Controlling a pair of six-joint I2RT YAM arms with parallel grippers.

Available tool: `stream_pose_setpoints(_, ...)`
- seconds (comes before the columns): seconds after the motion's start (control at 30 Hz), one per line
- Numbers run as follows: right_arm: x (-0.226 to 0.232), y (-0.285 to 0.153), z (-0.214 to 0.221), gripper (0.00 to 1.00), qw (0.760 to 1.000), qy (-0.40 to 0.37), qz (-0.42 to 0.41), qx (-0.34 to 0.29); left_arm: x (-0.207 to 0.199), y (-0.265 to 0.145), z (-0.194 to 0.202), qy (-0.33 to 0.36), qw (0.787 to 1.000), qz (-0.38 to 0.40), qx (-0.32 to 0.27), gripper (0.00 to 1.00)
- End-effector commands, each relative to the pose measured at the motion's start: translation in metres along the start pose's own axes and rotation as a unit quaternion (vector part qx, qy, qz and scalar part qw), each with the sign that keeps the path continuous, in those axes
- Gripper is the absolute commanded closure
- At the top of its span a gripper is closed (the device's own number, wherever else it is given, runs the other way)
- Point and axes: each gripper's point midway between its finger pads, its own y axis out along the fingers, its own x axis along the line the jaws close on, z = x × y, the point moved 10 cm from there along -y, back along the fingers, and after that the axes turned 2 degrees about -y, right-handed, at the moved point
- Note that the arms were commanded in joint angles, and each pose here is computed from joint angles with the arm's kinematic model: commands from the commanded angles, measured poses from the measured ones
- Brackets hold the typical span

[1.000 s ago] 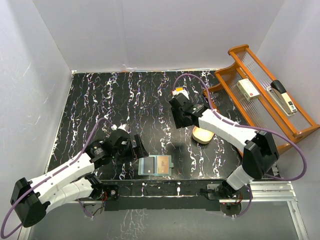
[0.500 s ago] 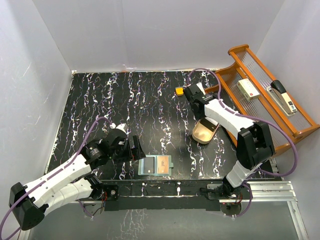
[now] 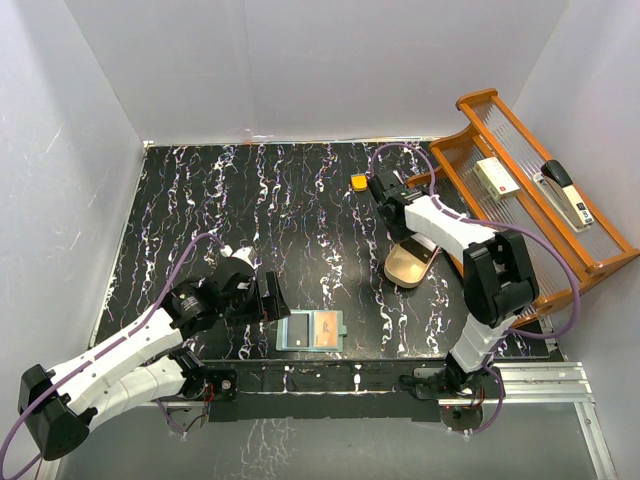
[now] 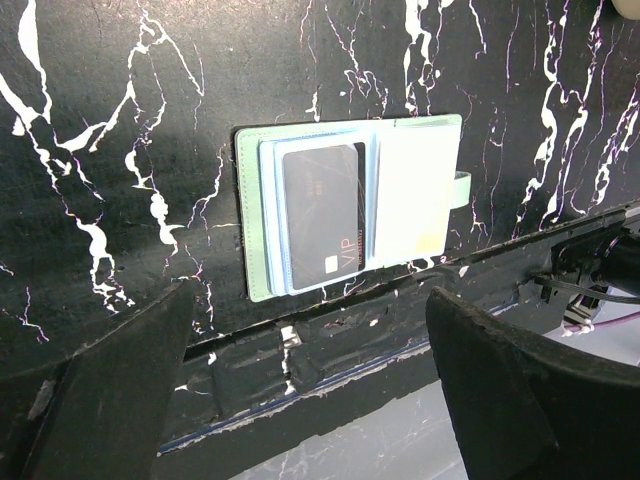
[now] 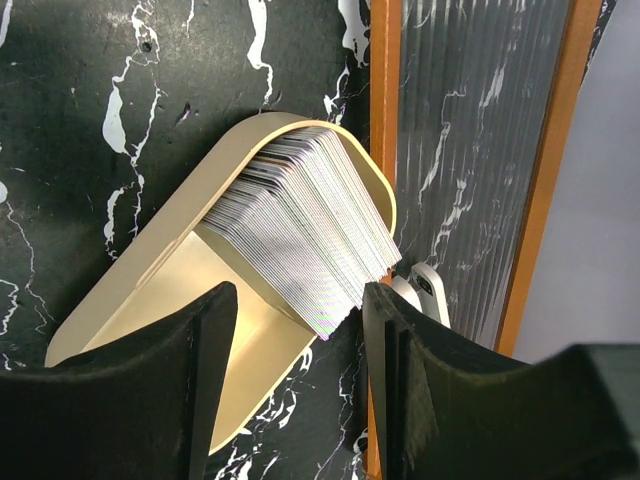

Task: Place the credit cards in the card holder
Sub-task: Pick up the credit card from the storage box.

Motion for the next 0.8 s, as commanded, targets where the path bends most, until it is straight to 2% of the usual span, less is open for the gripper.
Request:
stream_pose_setpoints(0.0,-0.005,0.002,-0.009,0.48,1.000,0.004,0.010,-0.019,-0.003,-0.006,-0.003,0.008,1.000,0.002,-0.008,0.01)
stream_pose_setpoints(0.43,-0.002,0.021,-0.007,0.48,0.999,-0.019,0.026,0.030,0.001,-0.006,-0.001,-0.004,1.000,-0.003,-0.013,0.01)
stream_pose_setpoints(0.77,-0.009,0.015,-0.010,0.57,0.999,-0.008,0.036,0.018,0.001,-0.003,-0.001,-0.003,1.000,-0.008,-0.011,0.01)
